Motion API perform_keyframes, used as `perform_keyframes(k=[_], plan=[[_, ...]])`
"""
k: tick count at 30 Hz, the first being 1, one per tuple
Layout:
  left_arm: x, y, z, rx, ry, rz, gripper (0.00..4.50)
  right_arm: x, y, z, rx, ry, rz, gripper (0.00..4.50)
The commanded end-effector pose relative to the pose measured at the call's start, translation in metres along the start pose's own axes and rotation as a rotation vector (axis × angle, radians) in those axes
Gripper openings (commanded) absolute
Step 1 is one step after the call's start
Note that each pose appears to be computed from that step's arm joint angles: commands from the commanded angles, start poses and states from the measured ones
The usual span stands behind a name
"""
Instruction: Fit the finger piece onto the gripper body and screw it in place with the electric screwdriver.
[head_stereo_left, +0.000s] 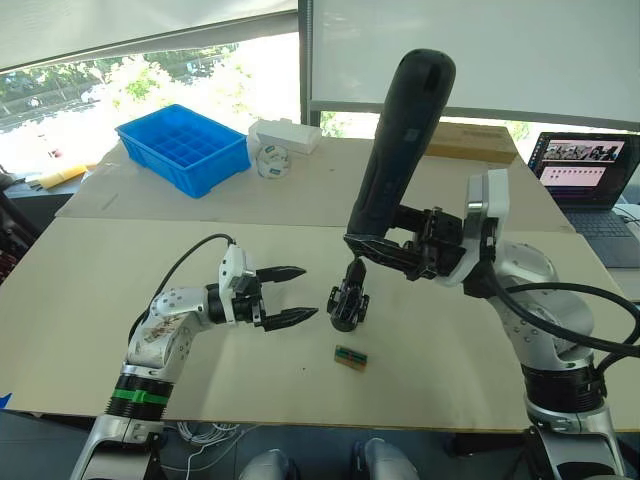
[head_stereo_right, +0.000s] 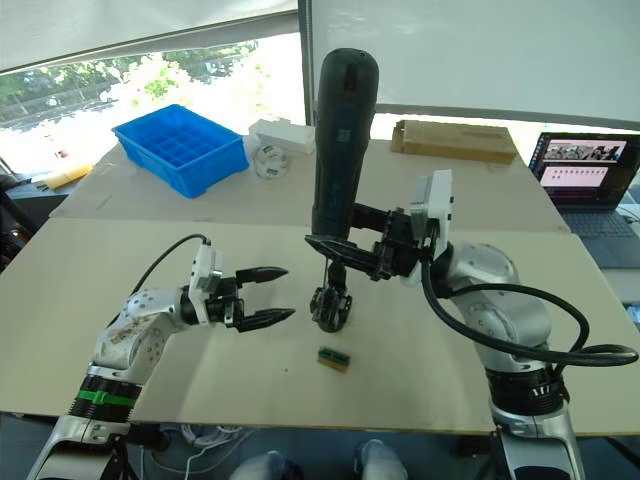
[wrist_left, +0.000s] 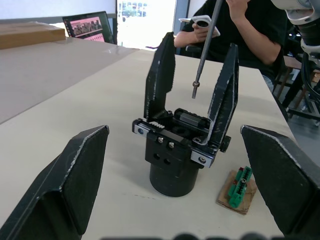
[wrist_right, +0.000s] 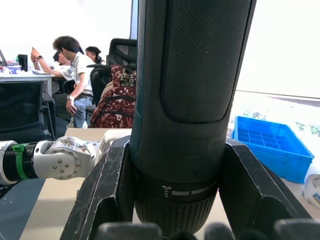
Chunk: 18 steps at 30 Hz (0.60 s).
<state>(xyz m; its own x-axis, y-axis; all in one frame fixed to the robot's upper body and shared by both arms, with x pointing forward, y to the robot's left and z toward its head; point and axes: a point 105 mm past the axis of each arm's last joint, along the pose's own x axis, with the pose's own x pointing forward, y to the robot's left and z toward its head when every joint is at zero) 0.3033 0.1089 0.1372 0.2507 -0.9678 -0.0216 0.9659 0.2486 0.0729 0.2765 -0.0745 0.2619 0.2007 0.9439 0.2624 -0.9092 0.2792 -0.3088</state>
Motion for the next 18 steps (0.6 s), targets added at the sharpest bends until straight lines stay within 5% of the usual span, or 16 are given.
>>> perform_keyframes(k=[1,18], plan=[[0.001,-0.005,0.003,0.038,0.006,-0.022,4.5,-0.001,0.002,0.008,-0.064,-0.039,0.019,1.94],[-0.001,-0.015,-0.019,0.026,0.054,-0.052,4.5,0.006,0.002,-0.003,-0.051,-0.035,0.054,1.94]])
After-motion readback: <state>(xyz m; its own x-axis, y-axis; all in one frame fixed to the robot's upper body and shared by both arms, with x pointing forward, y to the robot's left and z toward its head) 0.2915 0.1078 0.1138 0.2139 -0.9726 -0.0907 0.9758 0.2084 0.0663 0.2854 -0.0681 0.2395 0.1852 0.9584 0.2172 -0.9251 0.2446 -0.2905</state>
